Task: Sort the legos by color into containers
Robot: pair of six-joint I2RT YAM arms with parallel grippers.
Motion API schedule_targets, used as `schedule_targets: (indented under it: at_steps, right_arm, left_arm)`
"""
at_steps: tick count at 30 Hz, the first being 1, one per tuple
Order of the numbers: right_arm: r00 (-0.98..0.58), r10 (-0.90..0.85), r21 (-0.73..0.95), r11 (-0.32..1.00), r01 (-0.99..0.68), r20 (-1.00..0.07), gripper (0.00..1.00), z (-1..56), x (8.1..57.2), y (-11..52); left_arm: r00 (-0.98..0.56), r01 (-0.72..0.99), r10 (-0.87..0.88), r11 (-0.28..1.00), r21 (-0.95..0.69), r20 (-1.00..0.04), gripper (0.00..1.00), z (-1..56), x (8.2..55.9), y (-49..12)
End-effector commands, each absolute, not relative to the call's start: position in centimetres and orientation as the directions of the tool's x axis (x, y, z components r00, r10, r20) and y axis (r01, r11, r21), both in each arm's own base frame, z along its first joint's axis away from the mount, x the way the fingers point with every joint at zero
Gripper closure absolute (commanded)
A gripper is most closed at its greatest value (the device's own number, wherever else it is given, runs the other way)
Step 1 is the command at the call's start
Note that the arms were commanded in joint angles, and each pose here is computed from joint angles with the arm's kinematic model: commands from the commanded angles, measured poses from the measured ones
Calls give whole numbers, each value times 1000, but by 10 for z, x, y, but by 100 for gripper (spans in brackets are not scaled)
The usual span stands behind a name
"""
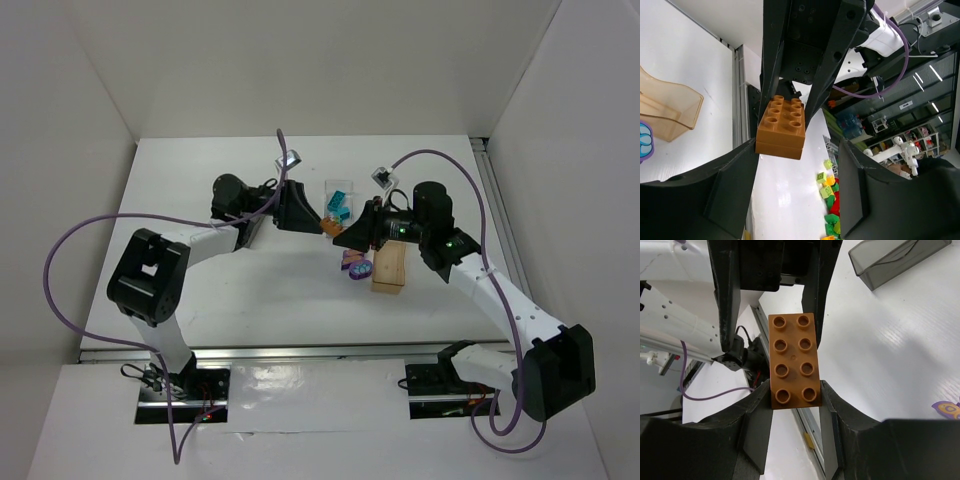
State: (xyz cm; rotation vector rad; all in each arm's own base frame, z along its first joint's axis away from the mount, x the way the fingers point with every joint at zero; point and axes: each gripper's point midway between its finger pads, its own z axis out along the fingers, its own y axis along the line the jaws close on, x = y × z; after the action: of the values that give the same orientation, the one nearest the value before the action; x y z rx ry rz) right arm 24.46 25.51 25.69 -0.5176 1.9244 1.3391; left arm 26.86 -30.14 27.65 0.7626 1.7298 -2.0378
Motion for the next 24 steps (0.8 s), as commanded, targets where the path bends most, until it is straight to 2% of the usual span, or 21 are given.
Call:
schedule_targets:
  at_steps: [1,6,9,13,15,16,17,18,19,23,24]
  right_arm:
    - [-647,69,624,360,-694,-760,85,259,243,257]
    - [-647,63,624,354,-697,-760,85,260,243,260]
    - [-647,63,624,353,-697,-760,85,260,243,260]
    - [-647,63,624,353,-697,-760,85,260,243,260]
    - [-647,63,624,353,-697,-760,85,260,243,260]
    - [-655,59,629,356,-691,-753,85,258,242,260]
    - [-654,63,627,364,-689,-754,85,258,244,259]
    - [-647,65,619,376,-689,-759,82,259,246,259]
    - [-653,57,618,393,-680,-755,74,254,246,257]
    - [-621,33,567,449,-691,-783,57,259,256,252]
    - [-615,27,559,450,-697,-788,48,262,256,252]
  left_arm:
    - [-519,822,-11,-279,-496,-854,32,301,259,-302]
    - [-519,825,-8,-267,-498,-855,44,296,263,-304]
    - [-519,825,-8,-267,-498,-855,59,298,264,-304]
    - [-520,824,-8,-269,-499,-854,62,299,264,-304]
    - [-520,824,-8,-269,-499,-854,71,299,264,-304]
    - [-520,824,-8,-269,-499,-854,83,299,264,-304]
    - [-520,824,-8,-269,-499,-854,90,299,264,-304]
    - [-524,822,-6,-268,-503,-852,97,300,265,-304]
    - [-535,815,-1,-263,-516,-845,100,299,266,-305]
    - [-560,803,6,-245,-544,-829,100,295,271,-303]
    - [-558,802,15,-249,-543,-830,100,294,270,-303]
